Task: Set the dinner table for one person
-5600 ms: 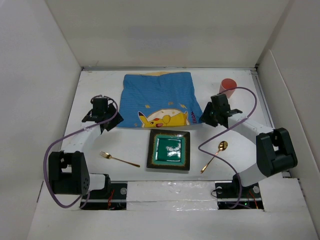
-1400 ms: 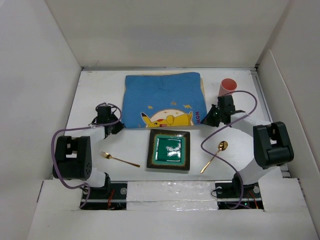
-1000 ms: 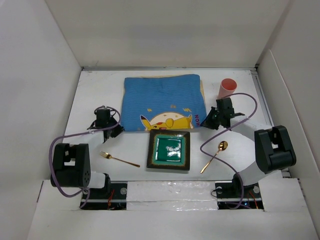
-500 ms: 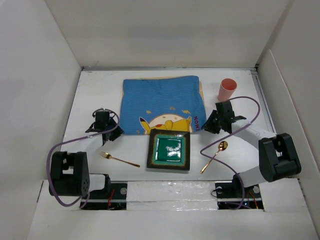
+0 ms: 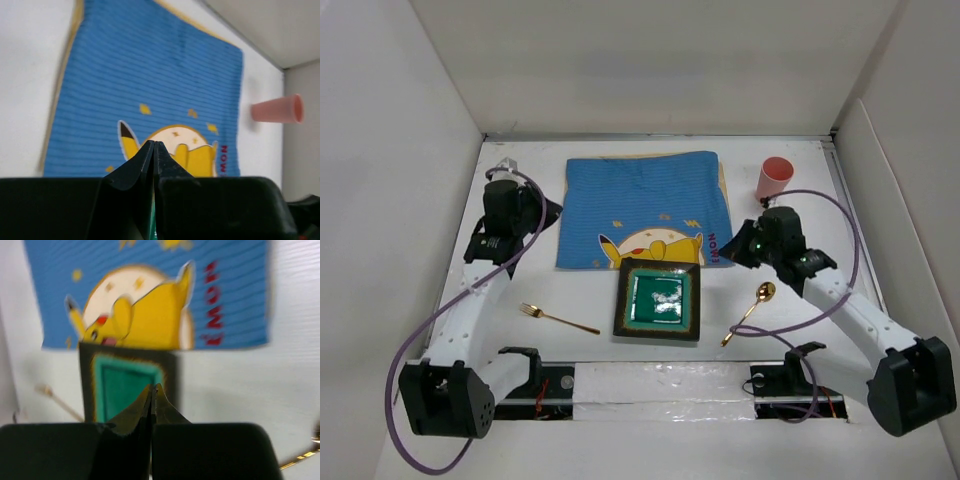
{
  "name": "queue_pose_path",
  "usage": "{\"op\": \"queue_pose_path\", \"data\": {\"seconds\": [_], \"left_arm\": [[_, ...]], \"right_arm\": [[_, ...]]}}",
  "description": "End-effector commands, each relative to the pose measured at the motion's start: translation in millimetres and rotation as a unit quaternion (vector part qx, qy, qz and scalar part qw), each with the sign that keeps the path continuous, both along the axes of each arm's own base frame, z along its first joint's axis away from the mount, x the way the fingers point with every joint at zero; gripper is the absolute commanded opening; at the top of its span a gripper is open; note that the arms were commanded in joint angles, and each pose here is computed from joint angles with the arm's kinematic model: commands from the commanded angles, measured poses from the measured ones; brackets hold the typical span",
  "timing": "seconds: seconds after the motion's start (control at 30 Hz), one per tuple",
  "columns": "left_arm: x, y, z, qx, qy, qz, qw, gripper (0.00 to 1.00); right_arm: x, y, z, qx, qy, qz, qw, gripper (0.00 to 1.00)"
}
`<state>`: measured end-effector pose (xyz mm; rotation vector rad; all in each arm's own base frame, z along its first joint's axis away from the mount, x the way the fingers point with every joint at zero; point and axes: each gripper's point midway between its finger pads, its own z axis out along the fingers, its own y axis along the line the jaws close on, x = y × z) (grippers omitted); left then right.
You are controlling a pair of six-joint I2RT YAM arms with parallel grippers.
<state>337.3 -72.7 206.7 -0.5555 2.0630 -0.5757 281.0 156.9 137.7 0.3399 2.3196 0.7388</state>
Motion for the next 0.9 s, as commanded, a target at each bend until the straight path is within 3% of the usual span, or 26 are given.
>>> {"op": "queue_pose_path", "data": {"seconds": [0.0,0.03,0.07,0.1,0.17,0.3,0.4,0.53,0.63,0.73,0.87], "left_arm": [[-6,-24,33,-0.023,-0.038,-0.067,0.997,0.00],[-8,-29,36,-0.032,-0.041,-0.080,0.995,0.00],[-8,-30,38,-0.035,-0.043,-0.084,0.995,0.00],[-7,-31,37,-0.034,-0.043,-0.088,0.995,0.00],[-5,-30,37,-0.024,-0.047,-0.091,0.994,0.00],[10,-22,55,0.024,-0.072,-0.095,0.993,0.10],[24,-26,67,0.046,-0.078,-0.124,0.988,0.23],[31,-40,83,0.094,-0.100,-0.137,0.981,0.29],[33,-52,86,0.125,-0.098,-0.143,0.977,0.31],[33,-54,87,0.118,-0.097,-0.144,0.978,0.31],[33,-52,81,0.118,-0.088,-0.137,0.980,0.31]], "right_arm": [[-36,46,-7,0.069,0.000,0.123,0.990,0.05],[-50,53,-23,0.074,0.014,0.140,0.987,0.17],[-55,59,-27,0.085,0.016,0.152,0.985,0.44],[-56,65,-30,0.094,0.014,0.159,0.983,0.53],[-65,71,-46,0.095,0.032,0.176,0.979,0.62],[-64,75,-69,0.089,0.051,0.180,0.978,0.63],[-65,76,-95,0.090,0.077,0.171,0.978,0.63],[-74,86,-113,0.113,0.108,0.180,0.971,0.60],[-79,86,-126,0.127,0.122,0.165,0.970,0.52],[-84,83,-133,0.129,0.127,0.160,0.970,0.39],[-88,83,-135,0.128,0.134,0.160,0.970,0.07]]}}
